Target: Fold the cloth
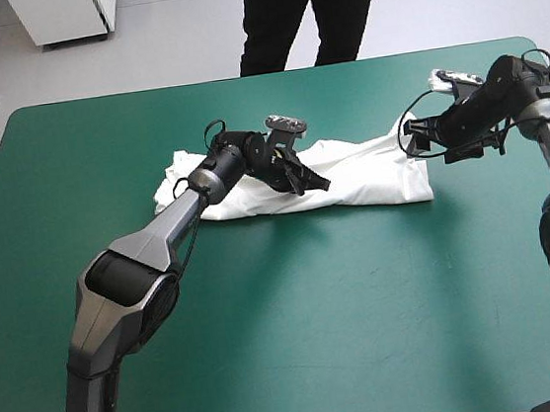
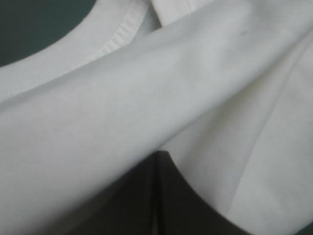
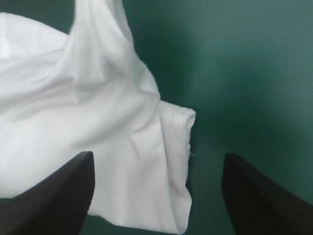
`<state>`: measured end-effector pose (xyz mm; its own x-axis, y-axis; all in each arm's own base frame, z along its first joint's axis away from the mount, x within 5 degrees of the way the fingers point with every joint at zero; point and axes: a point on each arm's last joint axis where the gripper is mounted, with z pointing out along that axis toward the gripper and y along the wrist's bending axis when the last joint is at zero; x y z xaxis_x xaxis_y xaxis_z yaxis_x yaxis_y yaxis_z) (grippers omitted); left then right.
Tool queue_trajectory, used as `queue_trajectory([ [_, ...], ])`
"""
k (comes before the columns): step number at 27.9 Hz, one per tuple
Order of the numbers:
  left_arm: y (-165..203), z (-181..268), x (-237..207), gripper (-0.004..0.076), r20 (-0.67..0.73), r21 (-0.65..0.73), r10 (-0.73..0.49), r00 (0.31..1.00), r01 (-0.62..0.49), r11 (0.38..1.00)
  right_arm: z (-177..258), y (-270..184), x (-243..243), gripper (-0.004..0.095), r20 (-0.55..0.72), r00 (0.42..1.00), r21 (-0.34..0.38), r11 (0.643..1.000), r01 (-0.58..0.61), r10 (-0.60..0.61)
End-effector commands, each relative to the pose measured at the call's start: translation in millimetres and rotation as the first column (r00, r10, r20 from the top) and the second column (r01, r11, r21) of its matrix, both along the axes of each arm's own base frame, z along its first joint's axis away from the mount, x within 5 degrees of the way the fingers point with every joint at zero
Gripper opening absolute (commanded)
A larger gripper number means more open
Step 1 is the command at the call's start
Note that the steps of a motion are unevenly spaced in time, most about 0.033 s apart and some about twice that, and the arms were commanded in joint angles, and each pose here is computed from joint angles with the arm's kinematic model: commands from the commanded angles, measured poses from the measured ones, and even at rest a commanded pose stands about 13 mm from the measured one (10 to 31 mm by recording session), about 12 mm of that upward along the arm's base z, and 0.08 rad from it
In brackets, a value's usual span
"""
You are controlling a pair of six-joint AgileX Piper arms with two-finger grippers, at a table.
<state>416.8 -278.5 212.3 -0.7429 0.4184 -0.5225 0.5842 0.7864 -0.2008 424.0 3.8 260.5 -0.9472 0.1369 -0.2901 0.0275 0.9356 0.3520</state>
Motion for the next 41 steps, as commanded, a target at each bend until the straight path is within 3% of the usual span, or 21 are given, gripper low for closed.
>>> queue_trajectory([
  [1,-1.9,31.6,-7.7,-0.0009,0.03,-0.042,-0.011,0.999,0.012,0.999,13.5,1.0,1.5,0.0685,0.053,0.999,0.04,0.999,0.0,-0.002],
  [9,-1.8,31.5,-7.9,-0.0009,0.028,-0.041,-0.012,1.0,0.013,0.999,-11.4,4.7,10.6,0.0685,0.005,1.0,0.084,0.996,-0.012,0.012],
  [16,-1.8,31.5,-7.9,-0.0009,0.028,-0.041,-0.012,1.0,0.013,0.999,-24.4,14.6,15.3,0.0636,-0.02,0.999,0.208,0.977,-0.045,0.05],
  [19,-1.8,31.5,-7.9,-0.0009,0.028,-0.041,-0.012,1.0,0.013,0.999,-27.5,16.8,14.8,0.0462,-0.04,0.997,0.228,0.972,-0.048,0.058],
  [24,-1.7,31.4,-8.1,-0.0009,0.026,-0.04,-0.013,1.0,0.014,0.999,-26.9,17.8,14.2,-0.0013,-0.031,0.996,0.234,0.969,-0.074,0.084],
  [29,-1.6,31.2,-8.5,-0.0009,0.022,-0.038,-0.014,1.0,0.015,0.999,-11.5,19.3,10.6,-0.0015,0.007,0.996,0.242,0.966,-0.093,0.094],
  [36,-1.6,31.2,-8.5,-0.0009,0.022,-0.038,-0.014,1.0,0.015,0.999,44.3,34.4,-5.2,-0.0015,0.142,0.982,0.241,0.958,-0.155,0.123],
  [41,-1.3,30.5,-9.5,-0.0009,0.01,-0.032,-0.019,1.0,0.019,0.999,106.0,74.7,-35.5,-0.0015,0.344,0.922,0.221,0.939,-0.264,0.178],
])
